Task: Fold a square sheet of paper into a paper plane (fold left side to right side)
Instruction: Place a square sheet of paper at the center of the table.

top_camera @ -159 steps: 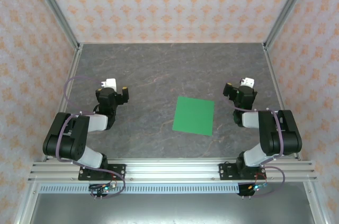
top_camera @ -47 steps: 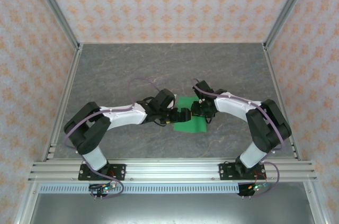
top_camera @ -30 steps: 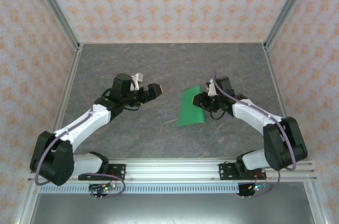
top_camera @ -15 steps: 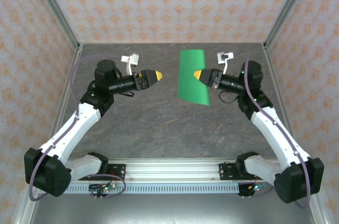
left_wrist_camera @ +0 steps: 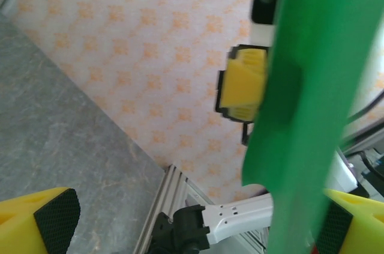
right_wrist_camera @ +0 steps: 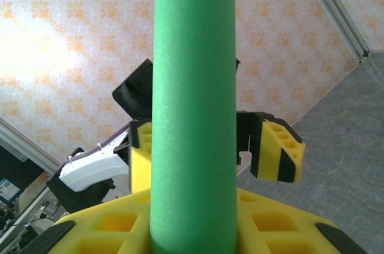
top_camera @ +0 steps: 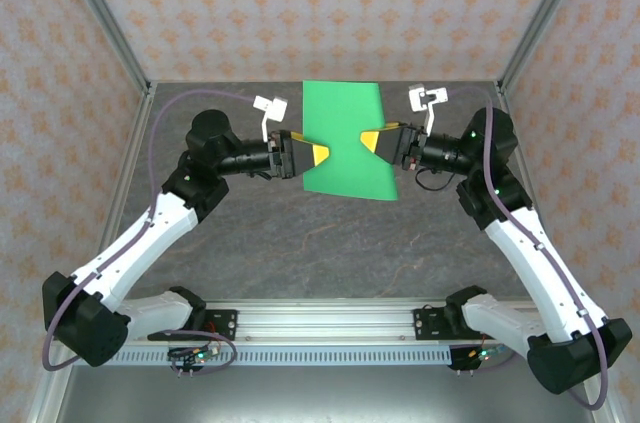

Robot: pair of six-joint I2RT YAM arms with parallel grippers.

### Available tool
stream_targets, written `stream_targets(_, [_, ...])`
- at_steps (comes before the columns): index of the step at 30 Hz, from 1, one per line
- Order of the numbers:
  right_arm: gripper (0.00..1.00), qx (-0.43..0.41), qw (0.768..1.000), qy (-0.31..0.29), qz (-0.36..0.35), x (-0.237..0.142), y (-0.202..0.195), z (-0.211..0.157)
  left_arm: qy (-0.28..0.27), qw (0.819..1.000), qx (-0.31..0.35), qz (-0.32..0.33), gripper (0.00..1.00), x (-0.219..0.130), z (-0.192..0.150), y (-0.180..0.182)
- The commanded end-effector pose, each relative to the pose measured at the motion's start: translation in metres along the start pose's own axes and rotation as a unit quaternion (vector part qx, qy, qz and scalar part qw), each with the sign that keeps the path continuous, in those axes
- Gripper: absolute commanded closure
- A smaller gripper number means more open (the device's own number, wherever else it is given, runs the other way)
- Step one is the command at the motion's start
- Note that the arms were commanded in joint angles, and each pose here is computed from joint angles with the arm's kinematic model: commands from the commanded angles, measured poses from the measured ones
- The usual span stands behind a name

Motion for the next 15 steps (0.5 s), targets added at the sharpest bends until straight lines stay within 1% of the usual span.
stream_targets(1, [0.68,-0.029,1.0,-0.001,0.012,-0.002,0.012,0.005,-0.011,0.998,0.056,-0.038,0.04,0.0,0.01,-0.024])
stream_targets(2, [0.68,-0.029,1.0,0.0,0.004,-0.002,0.01,0.004,-0.01,0.998,0.056,-0.039,0.09,0.0,0.009,-0.025])
stream_targets(4, [0.68,-0.028,1.0,0.001,-0.012,-0.003,0.007,0.001,-0.01,0.998,0.056,-0.039,0.2,0.0,0.009,-0.025])
stream_targets(6, [0.67,-0.028,0.999,0.0,-0.027,-0.003,0.003,-0.001,-0.01,0.998,0.053,-0.036,0.39,0.0,0.007,-0.024])
stream_targets(8, [0.66,-0.026,0.999,0.003,-0.042,-0.004,-0.001,-0.004,-0.012,0.998,0.051,-0.028,0.61,0.001,0.006,-0.021])
stream_targets(10, [0.63,-0.022,0.998,0.008,-0.066,-0.005,-0.007,-0.007,-0.009,0.999,0.047,-0.016,0.76,0.001,0.004,-0.015])
stream_targets(11, [0.62,-0.022,0.997,0.01,-0.08,-0.006,-0.009,-0.009,-0.007,0.999,0.045,-0.007,0.81,0.001,0.002,-0.011])
stream_targets(13, [0.57,-0.021,0.993,0.009,-0.112,-0.008,-0.017,-0.011,-0.004,0.999,0.036,0.011,0.86,0.002,-0.003,-0.001])
stream_targets(15, [0.51,-0.017,0.989,0.01,-0.146,-0.011,-0.025,-0.015,-0.002,0.999,0.024,0.025,0.94,0.003,-0.007,0.009])
Point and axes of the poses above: each hand's point on the last joint's axis, 136 mm out from that joint toward the fingers, its own x axis out along the fingers, its own y axis along the line the jaws close on, z = x × y, the point moved 8 cm from there along -x, back along the fingers, and after that the axes turned 5 degrees about -x, right-handed, at the moved point
